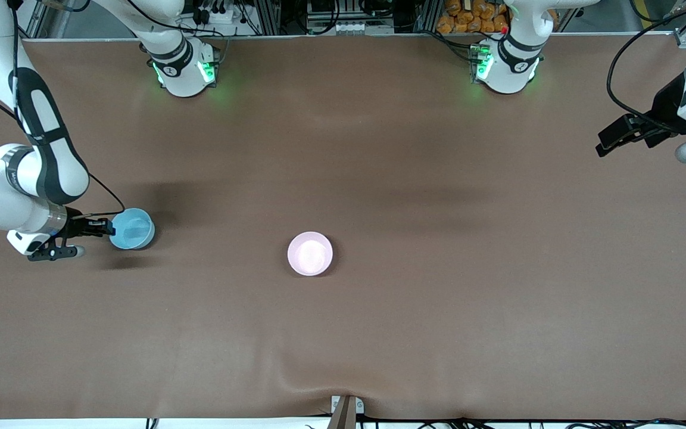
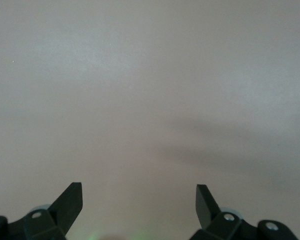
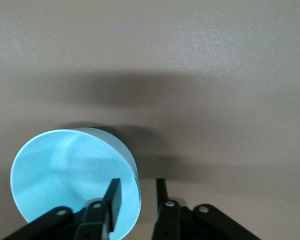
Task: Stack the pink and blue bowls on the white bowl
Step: 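Lower the right gripper onto the blue bowl's rim and close it, then lift the blue bowl and carry it over the pink bowl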
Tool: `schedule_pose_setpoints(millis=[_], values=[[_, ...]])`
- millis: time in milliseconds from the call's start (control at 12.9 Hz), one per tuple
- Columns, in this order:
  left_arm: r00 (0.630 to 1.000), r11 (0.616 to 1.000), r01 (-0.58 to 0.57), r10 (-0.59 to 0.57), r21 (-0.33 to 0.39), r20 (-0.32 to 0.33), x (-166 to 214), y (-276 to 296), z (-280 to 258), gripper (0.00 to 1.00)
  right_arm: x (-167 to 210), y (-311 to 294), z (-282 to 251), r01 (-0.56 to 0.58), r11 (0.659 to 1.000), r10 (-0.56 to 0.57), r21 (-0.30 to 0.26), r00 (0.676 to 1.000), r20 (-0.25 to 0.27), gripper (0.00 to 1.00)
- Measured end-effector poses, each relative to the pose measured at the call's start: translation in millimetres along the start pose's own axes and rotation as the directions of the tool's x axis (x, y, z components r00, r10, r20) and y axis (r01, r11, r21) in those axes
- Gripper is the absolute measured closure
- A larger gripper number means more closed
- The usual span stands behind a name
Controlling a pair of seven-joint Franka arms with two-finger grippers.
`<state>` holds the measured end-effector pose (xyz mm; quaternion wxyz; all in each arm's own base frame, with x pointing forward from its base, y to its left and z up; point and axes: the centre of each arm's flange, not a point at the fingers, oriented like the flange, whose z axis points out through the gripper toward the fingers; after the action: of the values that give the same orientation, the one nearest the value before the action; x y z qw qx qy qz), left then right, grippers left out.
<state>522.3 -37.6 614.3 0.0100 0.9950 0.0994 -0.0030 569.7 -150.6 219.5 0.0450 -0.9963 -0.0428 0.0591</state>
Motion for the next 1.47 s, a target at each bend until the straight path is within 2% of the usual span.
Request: schedule_pose_setpoints(millis=[310, 465, 542, 774, 1007, 1162, 1316, 1471], values=[[1.000, 1.000, 0.000, 0.000, 0.004, 0.006, -10, -2, 2, 0.00, 0, 0, 7, 0.006, 1.000, -0.006, 0.001, 1.000, 0.003, 0.71], [1.000, 1.000, 0.000, 0.000, 0.003, -0.001, -14, -3, -2, 0.00, 0, -1, 8, 0.013, 1.000, -0.013, 0.003, 1.000, 0.005, 0.95], [1.000, 1.000, 0.000, 0.000, 0.002, -0.004, -14, -3, -3, 0.00, 1, -2, 7, 0.020, 1.000, -0.020, 0.003, 1.000, 0.003, 0.98], [1.000, 1.000, 0.000, 0.000, 0.001, -0.008, -14, -3, -3, 0.00, 1, -4, 7, 0.024, 1.000, -0.024, 0.012, 1.000, 0.007, 0.98], [1.000, 1.000, 0.000, 0.000, -0.001, -0.018, -13, -3, -4, 0.00, 11, -33, -6, -0.010, 0.992, 0.003, 0.130, 0.999, 0.052, 0.98], [1.000, 1.000, -0.007, 0.007, -0.002, -0.020, -13, -1, -4, 0.00, 23, -58, -27, -0.030, 0.986, 0.016, 0.167, 0.997, 0.081, 0.98], [0.999, 0.999, -0.050, 0.050, -0.002, -0.022, -13, 0, -4, 0.00, 36, -91, -51, -0.077, 0.983, 0.061, 0.166, 0.993, 0.099, 0.98], [0.997, 0.997, -0.076, 0.075, -0.033, -0.024, -12, 2, -5, 0.00, 51, -148, -76, -0.145, 0.979, 0.130, 0.145, 0.985, 0.113, 0.98]])
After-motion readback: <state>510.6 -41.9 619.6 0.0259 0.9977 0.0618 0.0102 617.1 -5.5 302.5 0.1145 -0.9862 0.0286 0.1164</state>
